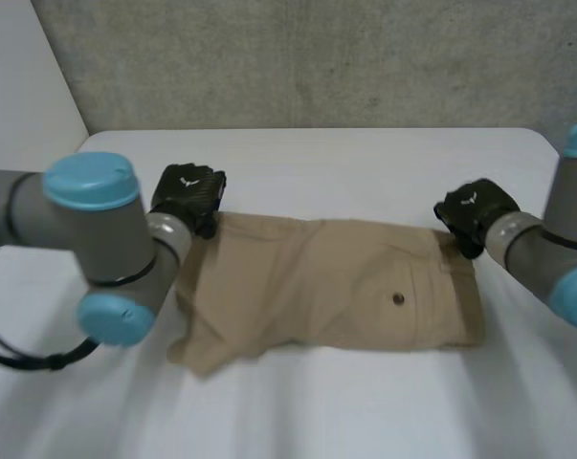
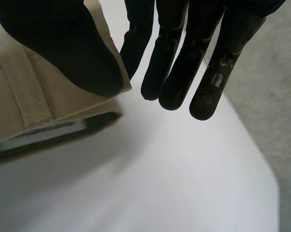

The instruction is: Fold the shorts.

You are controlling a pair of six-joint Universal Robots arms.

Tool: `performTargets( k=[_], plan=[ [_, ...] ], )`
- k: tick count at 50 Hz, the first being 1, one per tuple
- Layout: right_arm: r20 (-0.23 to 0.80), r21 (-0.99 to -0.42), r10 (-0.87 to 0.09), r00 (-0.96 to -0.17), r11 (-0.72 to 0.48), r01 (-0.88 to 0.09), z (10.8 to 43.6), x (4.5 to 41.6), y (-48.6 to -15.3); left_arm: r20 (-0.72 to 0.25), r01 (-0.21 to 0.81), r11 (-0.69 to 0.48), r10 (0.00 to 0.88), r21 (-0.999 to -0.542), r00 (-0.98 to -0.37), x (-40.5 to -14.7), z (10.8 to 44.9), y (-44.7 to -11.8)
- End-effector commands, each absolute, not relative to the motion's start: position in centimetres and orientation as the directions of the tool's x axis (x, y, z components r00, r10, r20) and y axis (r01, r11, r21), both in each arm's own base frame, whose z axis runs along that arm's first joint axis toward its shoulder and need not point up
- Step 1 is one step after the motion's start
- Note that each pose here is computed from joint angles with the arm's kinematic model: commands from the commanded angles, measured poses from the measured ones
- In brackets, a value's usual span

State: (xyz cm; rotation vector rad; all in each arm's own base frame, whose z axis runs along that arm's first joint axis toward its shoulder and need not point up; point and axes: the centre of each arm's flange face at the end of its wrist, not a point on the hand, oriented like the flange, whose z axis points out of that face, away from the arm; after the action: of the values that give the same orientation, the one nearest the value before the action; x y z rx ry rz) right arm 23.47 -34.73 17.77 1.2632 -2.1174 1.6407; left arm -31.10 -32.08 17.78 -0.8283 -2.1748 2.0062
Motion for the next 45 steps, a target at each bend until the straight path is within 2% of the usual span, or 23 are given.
performTargets(
  k=[1, 8, 14, 18, 19, 20, 22, 26, 30, 31, 32, 34, 39, 41, 45],
  plan=[
    [0.654, -0.721, -0.385, -0.652, -0.055, -0.691, 16.4, 25.3, -37.8, -0.377, 0.362, -0.112, 0.387, -0.925, -0.842, -33.0, 15.8, -36.4],
    [0.679, -0.723, -0.31, -0.665, -0.13, -0.678, 15.0, 25.9, -39.6, -0.401, 0.36, -0.177, 0.363, -0.916, -0.841, -33.6, 14.6, -37.4],
    [0.71, -0.696, -0.268, -0.652, -0.124, -0.707, 14.5, 26.0, -40.3, -0.406, 0.357, -0.197, 0.368, -0.913, -0.836, -33.6, 14.2, -36.9],
    [0.695, -0.717, -0.203, -0.69, -0.122, -0.686, 16.6, 26.0, -40.2, -0.401, 0.341, -0.221, 0.361, -0.914, -0.842, -33.7, 15.2, -36.5],
    [0.653, -0.758, -0.159, -0.741, -0.133, -0.639, 19.3, 25.6, -39.8, -0.398, 0.327, -0.246, 0.345, -0.912, -0.85, -33.7, 16.6, -36.3],
    [0.632, -0.775, -0.153, -0.759, -0.14, -0.617, 20.2, 25.5, -39.6, -0.386, 0.306, -0.269, 0.326, -0.913, -0.863, -33.3, 18.8, -35.8],
    [0.568, -0.822, -0.151, -0.809, -0.144, -0.551, 22.1, 25.0, -38.8, -0.38, 0.298, -0.278, 0.319, -0.913, -0.868, -33.0, 20.0, -35.3],
    [0.494, -0.869, -0.173, -0.852, -0.148, -0.473, 24.0, 24.5, -36.9, -0.376, 0.286, -0.296, 0.317, -0.911, -0.871, -32.3, 22.6, -33.3],
    [0.465, -0.882, -0.309, -0.83, -0.078, -0.465, 24.1, 24.0, -32.6, -0.371, 0.282, -0.291, 0.322, -0.914, -0.871, -31.1, 24.0, -30.9],
    [0.465, -0.882, -0.309, -0.83, -0.077, -0.465, 24.1, 24.0, -32.6, -0.369, 0.283, -0.281, 0.329, -0.917, -0.869, -30.6, 24.0, -30.1],
    [0.452, -0.877, -0.366, -0.814, -0.016, -0.48, 22.9, 23.8, -31.1, -0.368, 0.287, -0.268, 0.336, -0.92, -0.867, -30.2, 23.8, -29.3],
    [0.438, -0.872, -0.393, -0.809, 0.033, -0.488, 22.0, 23.5, -30.2, -0.366, 0.287, -0.261, 0.339, -0.922, -0.866, -30.0, 23.8, -29.0],
    [0.382, -0.852, -0.454, -0.805, 0.166, -0.497, 18.7, 22.7, -27.7, -0.371, 0.343, -0.14, 0.377, -0.929, -0.849, -27.9, 22.1, -26.0],
    [0.375, -0.845, -0.46, -0.805, 0.188, -0.501, 18.0, 22.4, -27.2, -0.369, 0.35, -0.122, 0.383, -0.929, -0.847, -27.6, 21.9, -25.7],
    [0.366, -0.836, -0.471, -0.803, 0.212, -0.506, 16.5, 22.1, -26.3, -0.311, 0.35, 0.022, 0.411, -0.936, -0.857, -26.1, 20.3, -24.1]
  ],
)
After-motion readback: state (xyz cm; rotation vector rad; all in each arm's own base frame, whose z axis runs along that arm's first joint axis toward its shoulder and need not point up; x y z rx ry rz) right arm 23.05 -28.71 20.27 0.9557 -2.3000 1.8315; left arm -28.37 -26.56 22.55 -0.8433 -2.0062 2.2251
